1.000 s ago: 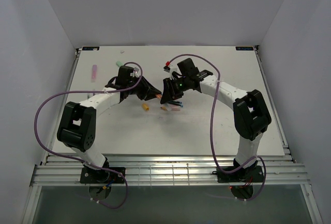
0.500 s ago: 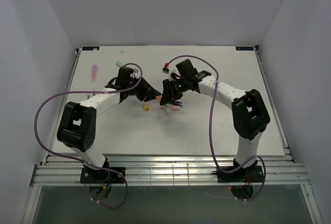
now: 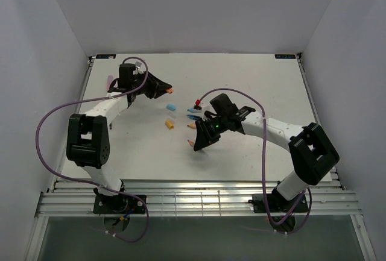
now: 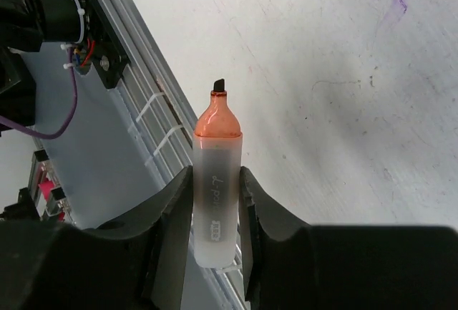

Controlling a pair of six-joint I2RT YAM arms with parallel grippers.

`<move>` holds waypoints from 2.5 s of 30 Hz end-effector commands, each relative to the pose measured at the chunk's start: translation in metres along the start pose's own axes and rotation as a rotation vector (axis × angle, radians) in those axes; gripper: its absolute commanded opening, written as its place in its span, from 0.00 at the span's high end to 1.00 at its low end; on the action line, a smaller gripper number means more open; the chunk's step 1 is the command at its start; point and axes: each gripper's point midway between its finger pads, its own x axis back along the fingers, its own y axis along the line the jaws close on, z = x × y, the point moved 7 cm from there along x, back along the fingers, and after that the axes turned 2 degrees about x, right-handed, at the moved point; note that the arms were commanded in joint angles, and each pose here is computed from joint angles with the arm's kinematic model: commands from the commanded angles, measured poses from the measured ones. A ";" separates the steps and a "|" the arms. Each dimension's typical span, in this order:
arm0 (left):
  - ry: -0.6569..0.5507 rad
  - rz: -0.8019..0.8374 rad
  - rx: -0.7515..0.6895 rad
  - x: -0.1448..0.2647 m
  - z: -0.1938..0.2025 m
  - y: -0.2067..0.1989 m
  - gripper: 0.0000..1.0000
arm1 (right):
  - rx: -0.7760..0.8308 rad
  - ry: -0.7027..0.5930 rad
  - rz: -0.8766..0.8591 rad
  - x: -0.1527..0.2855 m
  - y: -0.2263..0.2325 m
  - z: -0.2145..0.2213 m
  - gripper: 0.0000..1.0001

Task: Open the pen caps

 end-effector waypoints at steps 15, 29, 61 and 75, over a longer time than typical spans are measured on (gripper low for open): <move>-0.089 -0.380 0.190 0.061 0.052 0.062 1.00 | 0.358 0.123 0.280 0.003 -0.046 -0.039 0.92; 0.011 -0.569 0.231 0.047 0.061 0.105 1.00 | 0.499 0.215 0.277 -0.020 -0.075 -0.042 0.92; 0.076 -0.597 0.253 0.018 0.061 0.119 0.56 | 0.511 0.238 0.336 -0.046 -0.102 -0.068 0.72; 0.012 -0.545 0.224 0.035 0.061 0.099 0.47 | 0.537 0.142 0.377 -0.020 -0.077 -0.083 0.61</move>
